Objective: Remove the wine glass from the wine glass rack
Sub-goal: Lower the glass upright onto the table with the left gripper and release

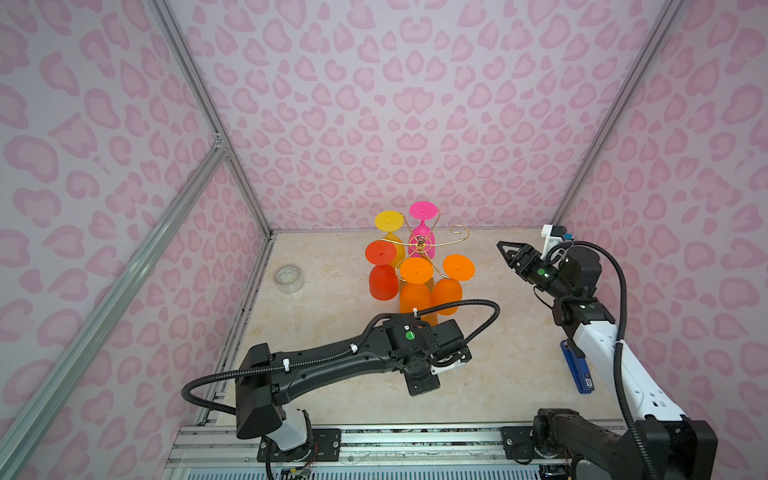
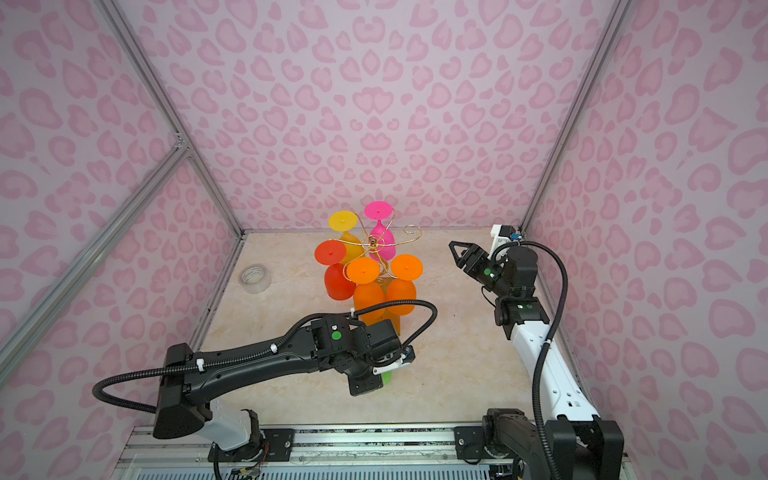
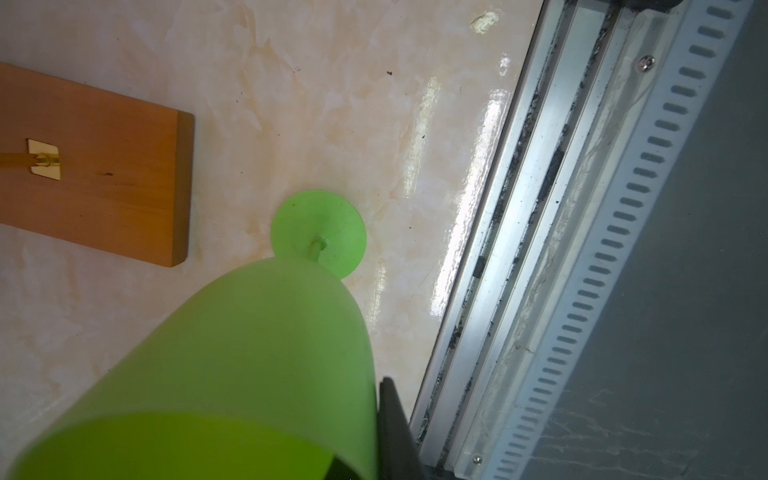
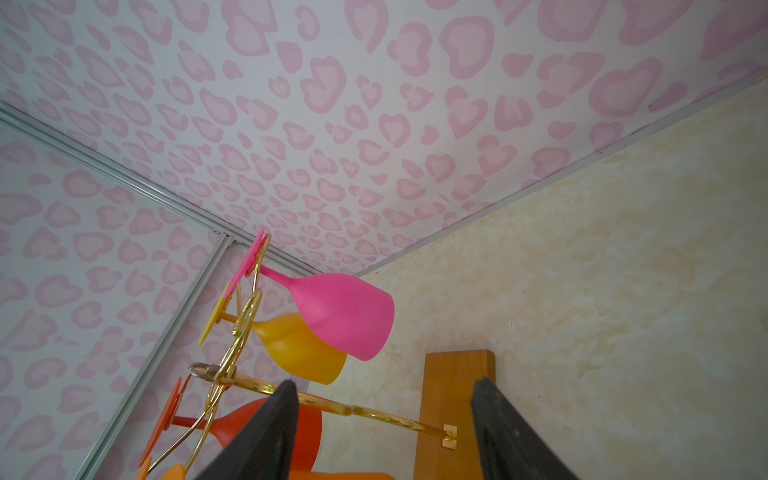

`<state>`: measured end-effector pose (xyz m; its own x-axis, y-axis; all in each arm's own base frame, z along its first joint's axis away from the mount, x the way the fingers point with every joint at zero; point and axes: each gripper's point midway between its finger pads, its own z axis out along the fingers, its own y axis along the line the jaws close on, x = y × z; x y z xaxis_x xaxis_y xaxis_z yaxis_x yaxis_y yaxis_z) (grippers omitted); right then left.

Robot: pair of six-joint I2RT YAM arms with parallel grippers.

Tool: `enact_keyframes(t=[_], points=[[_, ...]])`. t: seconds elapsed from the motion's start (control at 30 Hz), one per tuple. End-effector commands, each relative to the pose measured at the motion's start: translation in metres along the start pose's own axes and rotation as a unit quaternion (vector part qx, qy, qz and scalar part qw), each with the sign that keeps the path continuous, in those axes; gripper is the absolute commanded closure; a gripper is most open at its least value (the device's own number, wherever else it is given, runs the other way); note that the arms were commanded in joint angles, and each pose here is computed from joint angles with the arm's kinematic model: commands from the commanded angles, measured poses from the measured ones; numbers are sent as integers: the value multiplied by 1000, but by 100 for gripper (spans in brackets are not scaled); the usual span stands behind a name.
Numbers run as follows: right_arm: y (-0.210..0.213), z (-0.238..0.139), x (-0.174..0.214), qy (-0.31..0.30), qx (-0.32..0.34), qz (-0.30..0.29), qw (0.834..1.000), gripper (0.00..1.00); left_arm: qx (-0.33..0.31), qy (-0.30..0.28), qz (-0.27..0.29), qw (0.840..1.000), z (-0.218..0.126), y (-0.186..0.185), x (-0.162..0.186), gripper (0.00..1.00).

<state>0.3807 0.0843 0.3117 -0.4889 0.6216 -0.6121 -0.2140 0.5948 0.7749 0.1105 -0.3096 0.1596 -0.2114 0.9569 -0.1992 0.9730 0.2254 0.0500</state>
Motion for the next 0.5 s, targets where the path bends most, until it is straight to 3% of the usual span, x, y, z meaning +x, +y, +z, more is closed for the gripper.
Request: enact_keyframes(t=[0.0,0.47], points=[[3,2,-5,-9,-7,-6,1000,33,7,13,10,1000,2,-2,3,99],[0,3,-3,-5,-7,-2,1000,33,3,51,14,999,11,0,8,80]])
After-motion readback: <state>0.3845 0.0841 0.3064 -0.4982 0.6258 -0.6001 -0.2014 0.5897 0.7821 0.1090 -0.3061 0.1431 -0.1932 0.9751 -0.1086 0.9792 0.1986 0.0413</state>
